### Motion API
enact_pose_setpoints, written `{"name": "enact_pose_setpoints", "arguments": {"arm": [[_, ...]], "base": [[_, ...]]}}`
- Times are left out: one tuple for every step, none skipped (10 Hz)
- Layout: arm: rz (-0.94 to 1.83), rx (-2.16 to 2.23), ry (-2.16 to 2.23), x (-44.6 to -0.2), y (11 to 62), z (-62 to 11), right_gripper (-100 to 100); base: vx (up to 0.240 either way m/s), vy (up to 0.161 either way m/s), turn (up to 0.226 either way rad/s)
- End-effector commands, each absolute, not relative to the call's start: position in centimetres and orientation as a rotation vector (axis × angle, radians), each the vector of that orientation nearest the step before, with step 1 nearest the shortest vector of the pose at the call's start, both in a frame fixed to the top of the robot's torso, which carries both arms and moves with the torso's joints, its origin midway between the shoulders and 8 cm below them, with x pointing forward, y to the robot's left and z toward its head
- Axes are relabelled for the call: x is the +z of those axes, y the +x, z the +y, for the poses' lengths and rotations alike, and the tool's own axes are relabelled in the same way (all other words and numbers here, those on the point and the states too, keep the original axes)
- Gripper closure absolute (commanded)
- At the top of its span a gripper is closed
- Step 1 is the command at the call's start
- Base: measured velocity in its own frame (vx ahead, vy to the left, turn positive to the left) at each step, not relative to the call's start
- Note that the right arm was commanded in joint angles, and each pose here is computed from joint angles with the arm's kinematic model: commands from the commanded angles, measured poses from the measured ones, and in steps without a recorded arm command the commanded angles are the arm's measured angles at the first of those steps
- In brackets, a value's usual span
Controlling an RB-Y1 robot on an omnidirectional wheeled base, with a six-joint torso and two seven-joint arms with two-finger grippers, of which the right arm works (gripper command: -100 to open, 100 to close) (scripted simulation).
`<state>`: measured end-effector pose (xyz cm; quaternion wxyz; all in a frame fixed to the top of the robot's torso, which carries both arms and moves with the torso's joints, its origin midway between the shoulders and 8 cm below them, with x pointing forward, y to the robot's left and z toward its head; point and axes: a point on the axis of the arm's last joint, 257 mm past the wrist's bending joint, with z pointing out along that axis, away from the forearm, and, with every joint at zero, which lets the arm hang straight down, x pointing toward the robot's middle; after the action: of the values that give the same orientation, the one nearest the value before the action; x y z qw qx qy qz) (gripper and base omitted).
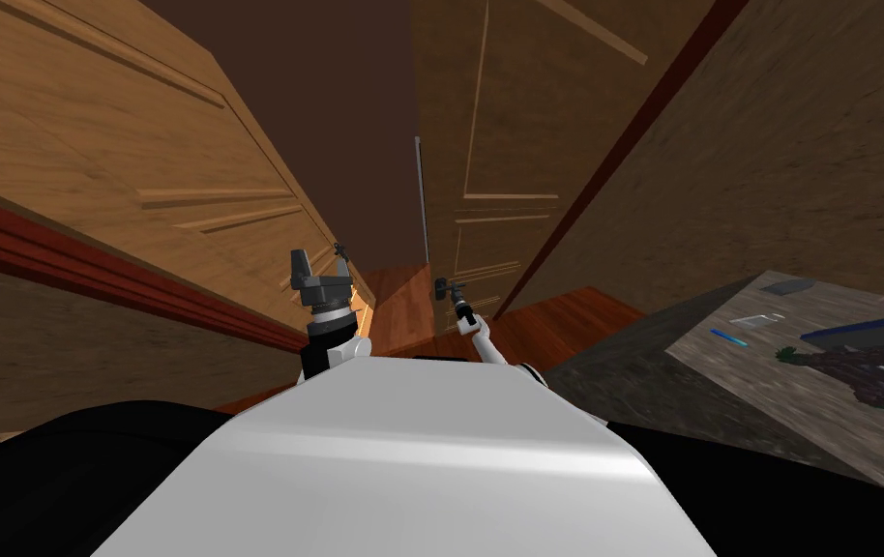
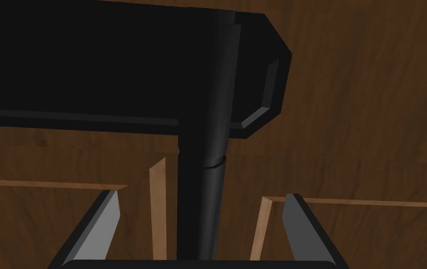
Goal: Push the door open
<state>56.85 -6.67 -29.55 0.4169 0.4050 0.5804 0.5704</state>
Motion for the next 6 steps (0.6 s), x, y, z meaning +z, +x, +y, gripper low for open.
{"name": "enact_pose_setpoints", "arguments": {"arm": [[1.457, 1.432, 1.017, -29.55, 56.85, -6.67, -100], [1.457, 1.432, 1.017, -29.55, 56.85, -6.67, 100], [1.457, 1.432, 1.017, -29.55, 56.85, -6.67, 100], [1.457, 1.432, 1.017, -29.55, 56.85, -6.67, 100], [1.457, 1.432, 1.017, -29.55, 56.85, -6.67, 100], [1.457, 1.432, 1.017, -29.55, 56.85, -6.67, 100]], "base": [[0.097, 0.029, 0.005], [-0.013, -0.002, -0.005], [-0.024, -0.011, 0.009], [-0.013, -0.009, 0.018], [0.000, 0.000, 0.000], [0.000, 0.000, 0.000]]}}
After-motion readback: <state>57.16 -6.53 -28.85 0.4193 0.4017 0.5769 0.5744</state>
